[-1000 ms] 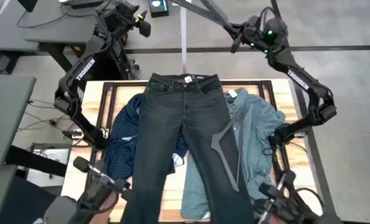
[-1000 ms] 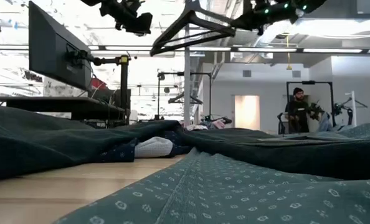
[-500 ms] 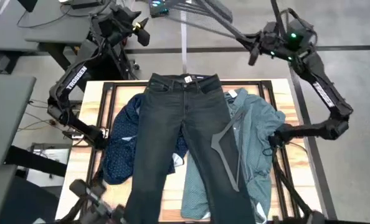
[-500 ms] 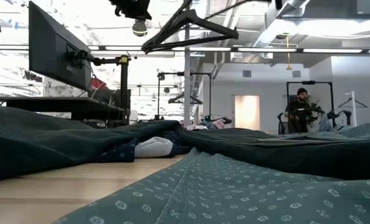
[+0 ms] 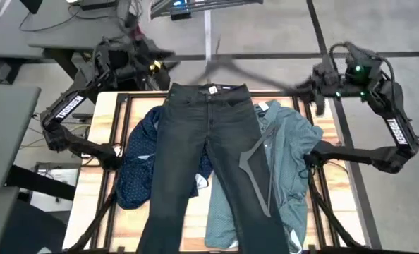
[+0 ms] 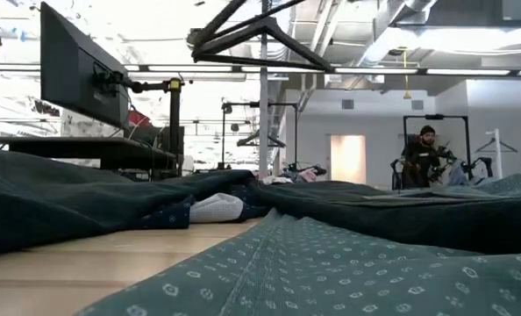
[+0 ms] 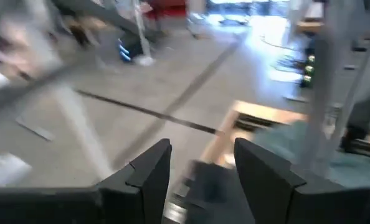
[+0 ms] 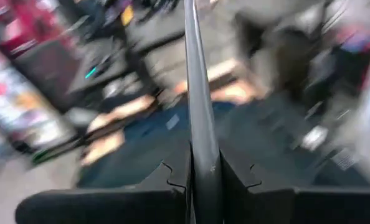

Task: Hang clothes
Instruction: Remove the gray hanger from the rack

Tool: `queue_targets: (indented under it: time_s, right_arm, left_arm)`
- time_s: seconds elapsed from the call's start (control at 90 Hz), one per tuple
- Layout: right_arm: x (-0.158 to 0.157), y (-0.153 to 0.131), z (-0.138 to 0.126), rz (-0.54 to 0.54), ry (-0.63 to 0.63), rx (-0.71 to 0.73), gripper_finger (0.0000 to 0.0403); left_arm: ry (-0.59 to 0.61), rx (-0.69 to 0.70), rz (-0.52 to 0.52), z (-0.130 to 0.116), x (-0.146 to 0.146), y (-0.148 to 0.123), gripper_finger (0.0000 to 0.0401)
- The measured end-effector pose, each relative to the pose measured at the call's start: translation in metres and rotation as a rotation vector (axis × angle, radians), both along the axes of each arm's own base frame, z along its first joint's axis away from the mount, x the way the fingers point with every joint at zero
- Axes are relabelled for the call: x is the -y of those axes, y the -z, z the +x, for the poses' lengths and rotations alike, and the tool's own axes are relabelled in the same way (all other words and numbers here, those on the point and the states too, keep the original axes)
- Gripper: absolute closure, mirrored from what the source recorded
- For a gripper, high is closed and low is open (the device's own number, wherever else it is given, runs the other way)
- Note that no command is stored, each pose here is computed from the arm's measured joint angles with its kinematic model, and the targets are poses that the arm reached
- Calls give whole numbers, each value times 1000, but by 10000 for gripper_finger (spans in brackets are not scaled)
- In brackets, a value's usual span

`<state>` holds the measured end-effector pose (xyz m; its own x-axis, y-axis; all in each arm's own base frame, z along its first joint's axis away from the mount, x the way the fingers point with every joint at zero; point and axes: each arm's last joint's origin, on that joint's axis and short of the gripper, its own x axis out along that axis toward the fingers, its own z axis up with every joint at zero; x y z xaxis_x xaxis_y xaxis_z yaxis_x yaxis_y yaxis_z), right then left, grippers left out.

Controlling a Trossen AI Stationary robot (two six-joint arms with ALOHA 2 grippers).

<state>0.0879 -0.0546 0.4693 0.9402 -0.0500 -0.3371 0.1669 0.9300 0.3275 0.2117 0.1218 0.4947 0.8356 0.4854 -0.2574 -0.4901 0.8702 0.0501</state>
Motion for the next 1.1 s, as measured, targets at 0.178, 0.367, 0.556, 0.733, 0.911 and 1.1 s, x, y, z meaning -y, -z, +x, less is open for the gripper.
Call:
queue_targets:
  time_s: [0.178,0.367,0.556,0.733,0.911,1.1]
  right_arm:
    - [-18,18,-7,184,-153,-161,374]
    - [-24,46,-3,377,-290,-295,374]
    - [-19,81,8,525,-361,-354,374]
    - [-2,121,20,506,-211,-477,345]
    - [17,137,21,493,-16,-551,273]
    - [35,132,14,465,125,-447,224]
  left_arm:
    - [101,-131,-202,12,34,20,239]
    - [204,-208,-311,29,68,32,239]
    - [260,-217,-339,40,86,36,239]
    - [232,-251,-332,48,90,42,239]
    - [230,-261,-325,51,89,44,239]
    - [156,-253,-247,50,79,42,239]
